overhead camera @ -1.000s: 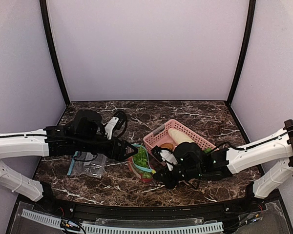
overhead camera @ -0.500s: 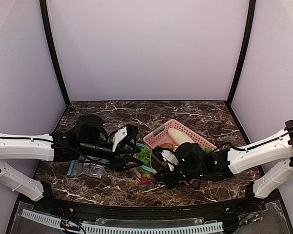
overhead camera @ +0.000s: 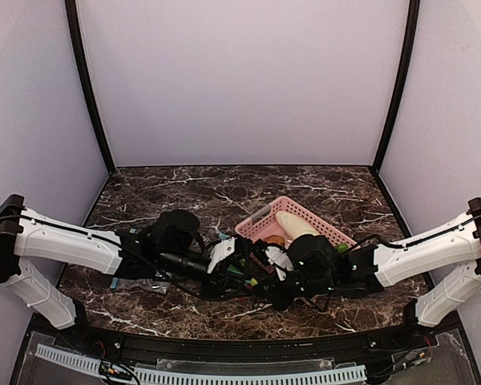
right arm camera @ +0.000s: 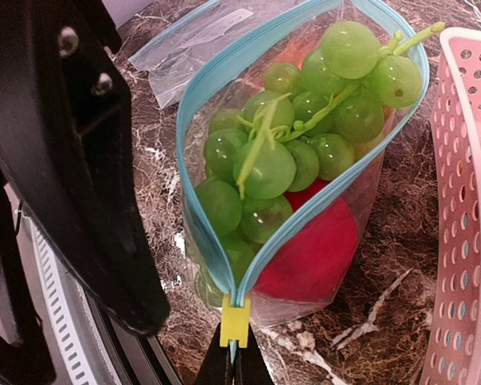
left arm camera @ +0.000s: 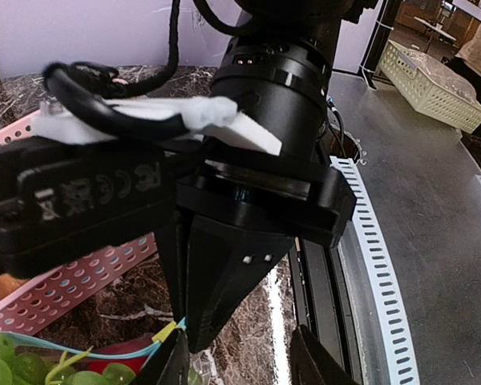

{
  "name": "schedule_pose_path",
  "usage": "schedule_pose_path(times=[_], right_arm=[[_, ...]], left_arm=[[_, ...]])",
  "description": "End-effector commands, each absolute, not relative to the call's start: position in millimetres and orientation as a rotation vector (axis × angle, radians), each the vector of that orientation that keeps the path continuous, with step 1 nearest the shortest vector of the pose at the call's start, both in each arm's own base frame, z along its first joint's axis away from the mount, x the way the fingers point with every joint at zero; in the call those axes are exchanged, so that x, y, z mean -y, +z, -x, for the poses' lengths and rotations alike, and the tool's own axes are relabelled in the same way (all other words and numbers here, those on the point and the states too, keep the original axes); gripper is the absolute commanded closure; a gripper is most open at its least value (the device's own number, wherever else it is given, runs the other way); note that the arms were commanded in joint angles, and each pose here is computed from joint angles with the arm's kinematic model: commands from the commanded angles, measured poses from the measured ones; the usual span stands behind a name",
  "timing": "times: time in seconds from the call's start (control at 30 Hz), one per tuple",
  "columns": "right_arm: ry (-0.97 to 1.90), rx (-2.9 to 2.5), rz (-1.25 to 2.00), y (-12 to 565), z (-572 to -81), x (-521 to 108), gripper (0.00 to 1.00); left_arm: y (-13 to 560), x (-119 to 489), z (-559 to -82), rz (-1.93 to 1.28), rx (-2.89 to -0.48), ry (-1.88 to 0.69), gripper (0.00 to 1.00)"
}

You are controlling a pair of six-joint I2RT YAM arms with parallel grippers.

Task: Place the food in the zip-top bag and seal the zipper
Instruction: Pass from the right arm to the left

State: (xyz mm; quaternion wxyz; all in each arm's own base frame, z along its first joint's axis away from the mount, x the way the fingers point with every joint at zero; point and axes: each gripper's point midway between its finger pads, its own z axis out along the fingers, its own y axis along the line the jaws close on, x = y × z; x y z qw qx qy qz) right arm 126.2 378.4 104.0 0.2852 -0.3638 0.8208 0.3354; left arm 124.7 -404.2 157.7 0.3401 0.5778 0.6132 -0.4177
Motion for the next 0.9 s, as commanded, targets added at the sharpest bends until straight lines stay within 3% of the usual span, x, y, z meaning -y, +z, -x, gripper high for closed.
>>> schedule_pose_path(times=[0.0,0.37,0.7,0.87], right_arm=[[0.923,-2.152,0.95,114.4,-125.4,-380.2,1.0],[0.92,-2.16,0.947,113.0,-125.1,-378.6,1.0],[0.886,-2.169,0.919,110.4,-129.3,-373.0,1.0],[0.848,-2.196,0.929,101.8,-132.5,-376.1,1.0]], left_arm=[[164.3,415.9,-121.1,-1.54,-1.522,-1.103,0.58],[140.3,428.6,-124.9,-1.596,-1.55,-1.091,0.61],[116.9,414.5,-123.4,-1.622,-1.645,-1.038,0.73],[118.3,401.2,-118.2,-1.585,-1.683,-1.02,0.74]])
